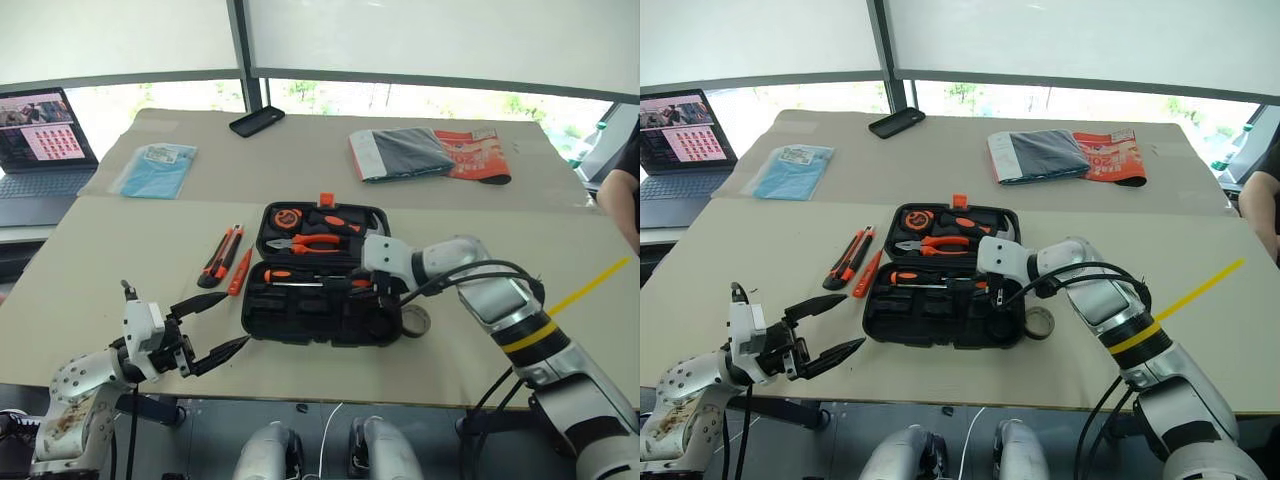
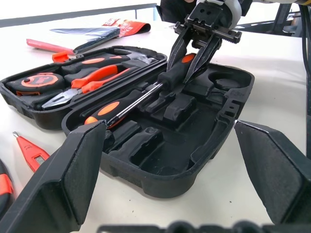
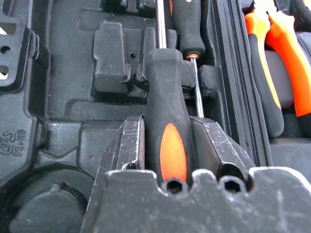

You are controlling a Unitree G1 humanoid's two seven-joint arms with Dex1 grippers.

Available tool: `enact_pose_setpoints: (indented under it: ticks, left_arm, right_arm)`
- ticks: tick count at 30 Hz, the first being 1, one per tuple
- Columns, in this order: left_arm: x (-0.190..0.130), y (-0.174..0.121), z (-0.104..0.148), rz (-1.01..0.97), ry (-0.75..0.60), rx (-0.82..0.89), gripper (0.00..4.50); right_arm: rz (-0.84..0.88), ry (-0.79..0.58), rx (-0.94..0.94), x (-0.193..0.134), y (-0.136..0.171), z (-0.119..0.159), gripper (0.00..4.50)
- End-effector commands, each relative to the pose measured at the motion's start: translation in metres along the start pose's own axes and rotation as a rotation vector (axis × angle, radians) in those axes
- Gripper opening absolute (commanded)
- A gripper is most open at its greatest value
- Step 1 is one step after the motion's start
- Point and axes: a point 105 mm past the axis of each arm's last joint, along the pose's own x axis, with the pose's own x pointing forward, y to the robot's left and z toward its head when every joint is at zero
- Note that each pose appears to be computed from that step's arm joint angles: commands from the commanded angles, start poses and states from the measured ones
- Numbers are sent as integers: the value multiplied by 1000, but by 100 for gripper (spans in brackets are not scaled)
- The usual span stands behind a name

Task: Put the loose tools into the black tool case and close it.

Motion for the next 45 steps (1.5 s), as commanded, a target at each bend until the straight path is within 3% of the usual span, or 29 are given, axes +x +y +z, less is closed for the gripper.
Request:
enact_pose_setpoints:
  ticks: [1,16,27,29,34,38,41,45]
  left_arm:
    - [0,2,5,0,-9,42,450]
    - [3,2,4,-10,-3,43,450]
    - [2,1,3,-6,2,47,450]
    - [2,1,3,-3,5,49,450]
    - [0,3,3,5,12,52,450]
    - [-2,3,2,9,18,51,450]
    - [-2,3,1,13,21,51,450]
    - [-3,3,0,18,24,50,450]
  right_arm:
    - [12,42,-2,-3,1,-10,106]
    - [7,23,37,-19,-4,-12,106]
    - [22,-24,3,0,0,-5,106]
    - [11,-42,-27,0,-3,-3,206]
    - [-33,-139,-107,-13,-17,14,363]
    - [-4,-291,-91,-34,-21,28,363]
    - [30,-442,-7,-38,-14,38,280]
    - [-5,-469,17,-27,-11,35,143]
